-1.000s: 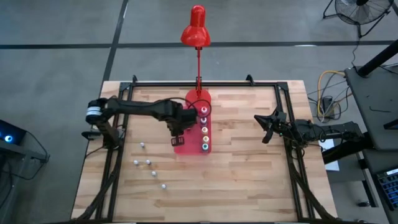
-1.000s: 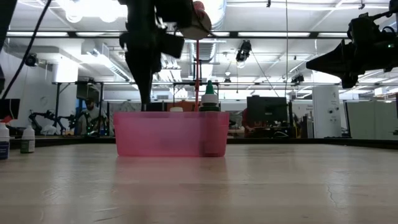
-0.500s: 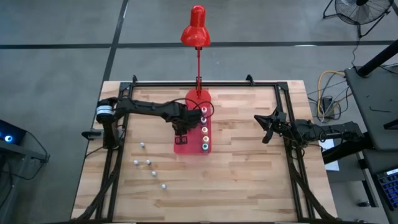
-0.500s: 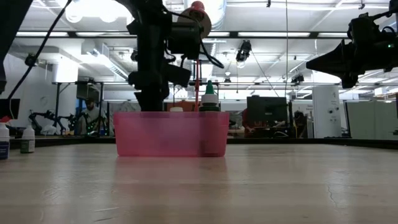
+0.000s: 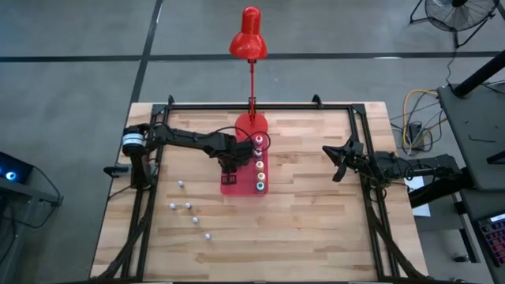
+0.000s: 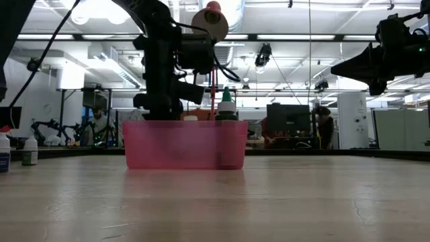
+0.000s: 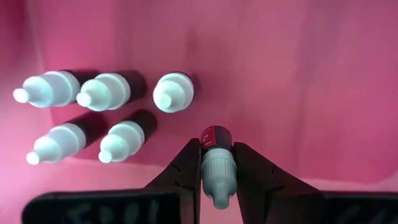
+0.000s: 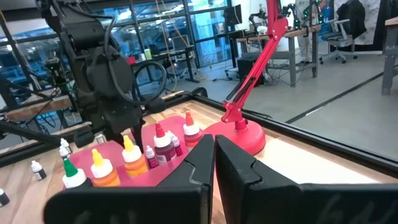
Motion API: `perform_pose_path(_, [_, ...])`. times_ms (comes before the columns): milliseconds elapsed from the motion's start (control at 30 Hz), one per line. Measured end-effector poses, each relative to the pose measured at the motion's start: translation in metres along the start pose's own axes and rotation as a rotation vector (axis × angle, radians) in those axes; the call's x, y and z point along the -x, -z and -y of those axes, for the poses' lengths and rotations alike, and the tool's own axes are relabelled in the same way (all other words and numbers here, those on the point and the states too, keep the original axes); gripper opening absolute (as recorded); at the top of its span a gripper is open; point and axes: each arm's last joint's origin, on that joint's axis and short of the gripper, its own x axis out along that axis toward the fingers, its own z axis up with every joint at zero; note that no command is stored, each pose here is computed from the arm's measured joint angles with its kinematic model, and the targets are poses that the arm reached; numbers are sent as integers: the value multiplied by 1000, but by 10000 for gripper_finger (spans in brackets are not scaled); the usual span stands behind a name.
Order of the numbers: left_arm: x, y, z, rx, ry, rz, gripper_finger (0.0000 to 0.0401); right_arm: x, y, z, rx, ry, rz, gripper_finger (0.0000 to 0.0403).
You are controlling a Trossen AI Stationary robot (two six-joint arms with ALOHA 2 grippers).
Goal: Pick & Place food coloring
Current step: Put the small red food coloring bottle into the pink bin
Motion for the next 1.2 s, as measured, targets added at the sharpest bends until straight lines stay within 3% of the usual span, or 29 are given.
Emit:
perform_pose_path(300, [-3, 0, -4, -12, -5, 25, 43, 0, 0, 0, 0, 0, 0, 9])
perform_pose_path(467, [-6, -1, -4, -26, -5, 20, 65, 0, 0, 0, 0, 0, 0, 9])
perform_pose_path(633, [-12, -3, -4, -29, -12, 21, 40, 0, 0, 0, 0, 0, 0, 9])
perform_pose_path(800, [-13, -3, -4, -26, -11, 10, 40, 0, 0, 0, 0, -1, 0, 9])
perform_pose_path(967, [-13, -2, -4, -26, -10, 6, 63, 0, 0, 0, 0, 0, 0, 9])
perform_pose_path(1200, [-13, -2, -4, -26, -9, -2, 63, 0, 0, 0, 0, 0, 0, 9])
